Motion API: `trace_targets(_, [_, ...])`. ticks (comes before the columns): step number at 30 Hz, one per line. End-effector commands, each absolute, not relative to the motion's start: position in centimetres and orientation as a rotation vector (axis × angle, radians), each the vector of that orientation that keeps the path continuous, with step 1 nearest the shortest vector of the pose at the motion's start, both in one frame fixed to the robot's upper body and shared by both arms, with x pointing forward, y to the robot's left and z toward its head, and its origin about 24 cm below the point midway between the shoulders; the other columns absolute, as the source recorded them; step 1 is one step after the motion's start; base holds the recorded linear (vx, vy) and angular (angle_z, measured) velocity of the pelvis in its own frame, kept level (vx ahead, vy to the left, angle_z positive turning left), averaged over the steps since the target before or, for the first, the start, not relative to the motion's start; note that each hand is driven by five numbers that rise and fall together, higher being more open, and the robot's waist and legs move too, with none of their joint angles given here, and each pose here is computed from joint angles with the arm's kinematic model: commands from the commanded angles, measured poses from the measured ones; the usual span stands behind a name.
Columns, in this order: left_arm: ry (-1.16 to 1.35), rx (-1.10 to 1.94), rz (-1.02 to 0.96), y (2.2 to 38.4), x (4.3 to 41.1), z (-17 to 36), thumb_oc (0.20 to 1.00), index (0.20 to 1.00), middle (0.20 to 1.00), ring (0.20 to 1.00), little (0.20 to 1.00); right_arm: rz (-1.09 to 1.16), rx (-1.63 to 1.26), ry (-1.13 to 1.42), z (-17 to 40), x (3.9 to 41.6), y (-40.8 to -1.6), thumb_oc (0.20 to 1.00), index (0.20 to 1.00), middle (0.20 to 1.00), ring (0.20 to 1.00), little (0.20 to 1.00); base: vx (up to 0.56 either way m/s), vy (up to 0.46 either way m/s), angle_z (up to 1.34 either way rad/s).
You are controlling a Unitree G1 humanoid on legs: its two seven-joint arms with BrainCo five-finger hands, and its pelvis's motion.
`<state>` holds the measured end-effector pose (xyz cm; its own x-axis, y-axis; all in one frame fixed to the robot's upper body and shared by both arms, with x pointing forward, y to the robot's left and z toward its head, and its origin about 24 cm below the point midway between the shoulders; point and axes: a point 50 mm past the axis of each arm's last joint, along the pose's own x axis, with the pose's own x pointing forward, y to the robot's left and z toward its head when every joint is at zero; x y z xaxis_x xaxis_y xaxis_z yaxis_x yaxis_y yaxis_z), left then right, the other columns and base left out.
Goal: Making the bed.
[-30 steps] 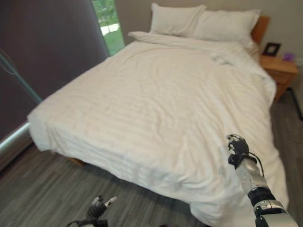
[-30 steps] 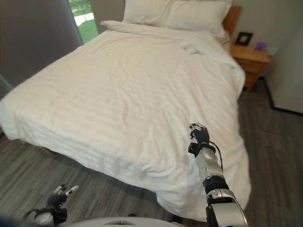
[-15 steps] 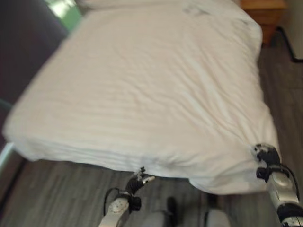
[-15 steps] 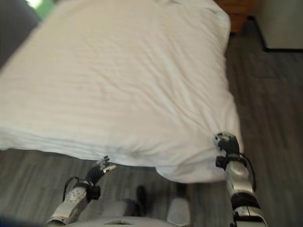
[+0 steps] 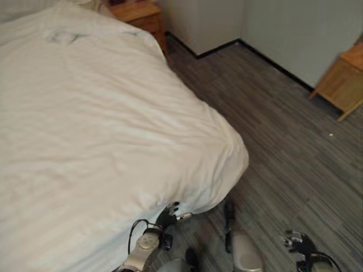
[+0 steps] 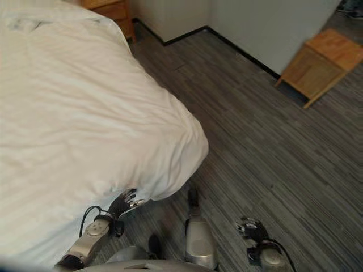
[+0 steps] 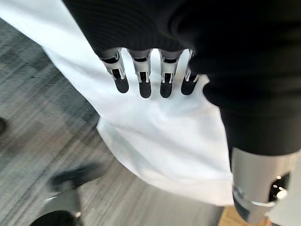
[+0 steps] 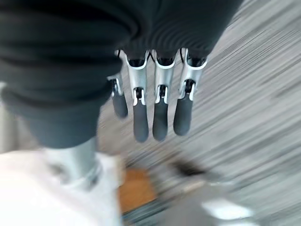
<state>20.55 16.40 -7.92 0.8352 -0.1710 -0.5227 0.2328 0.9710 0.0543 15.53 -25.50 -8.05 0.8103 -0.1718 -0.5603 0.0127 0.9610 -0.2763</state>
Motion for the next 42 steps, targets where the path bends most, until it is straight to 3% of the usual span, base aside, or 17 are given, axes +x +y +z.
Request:
trace_targets(1, [0.402, 0.165, -0.337, 14.2, 22.3, -5.5, 1.0, 1.0, 1.0, 1.0, 1.0, -0.012, -0.384, 0.425, -4.7, 19.5, -25.4, 1.0, 1.0, 1.0, 1.0, 1.0, -0.2, 0.046, -0.36])
trace_targets(8, [0.364, 0.097, -0.442, 11.5, 22.1, -4.5, 1.0, 1.0, 1.0, 1.0, 1.0, 0.103, -0.427, 0.381, -4.2, 20.9, -22.8, 1.0, 1.0, 1.0, 1.0, 1.0, -0.1, -0.092, -0.82])
trace_targets(15, [0.173, 0.037, -0.643, 7.9, 23.5, -0.2, 1.0, 1.0, 1.0, 1.0, 1.0, 0.131, -0.493, 0.307, -2.5, 21.8, -23.4, 1.0, 1.0, 1.0, 1.0, 1.0, 0.02, -0.18, -1.09])
trace_targets(24, [-0.074, 0.189, -0.533, 7.2, 26.6, 4.4, 1.0, 1.0, 1.0, 1.0, 1.0, 0.171, -0.505, 0.25, -1.4, 22.4, -22.5, 1.0, 1.0, 1.0, 1.0, 1.0, 0.05, -0.136, -0.66])
trace_targets(30, [-0.056, 0.08, -0.4, 8.3, 27.4, 4.4, 1.0, 1.0, 1.0, 1.0, 1.0, 0.178, -0.549, 0.192, -0.2, 23.2, -22.2, 1.0, 1.0, 1.0, 1.0, 1.0, 0.38, 0.034, -0.32])
trace_targets(42, [-0.021, 0.153, -0.39, 8.9, 27.7, 3.8, 1.0, 1.0, 1.0, 1.0, 1.0, 0.181, -0.472, 0.184, -0.2, 23.4, -20.8, 1.0, 1.0, 1.0, 1.0, 1.0, 0.45, 0.067, -0.18])
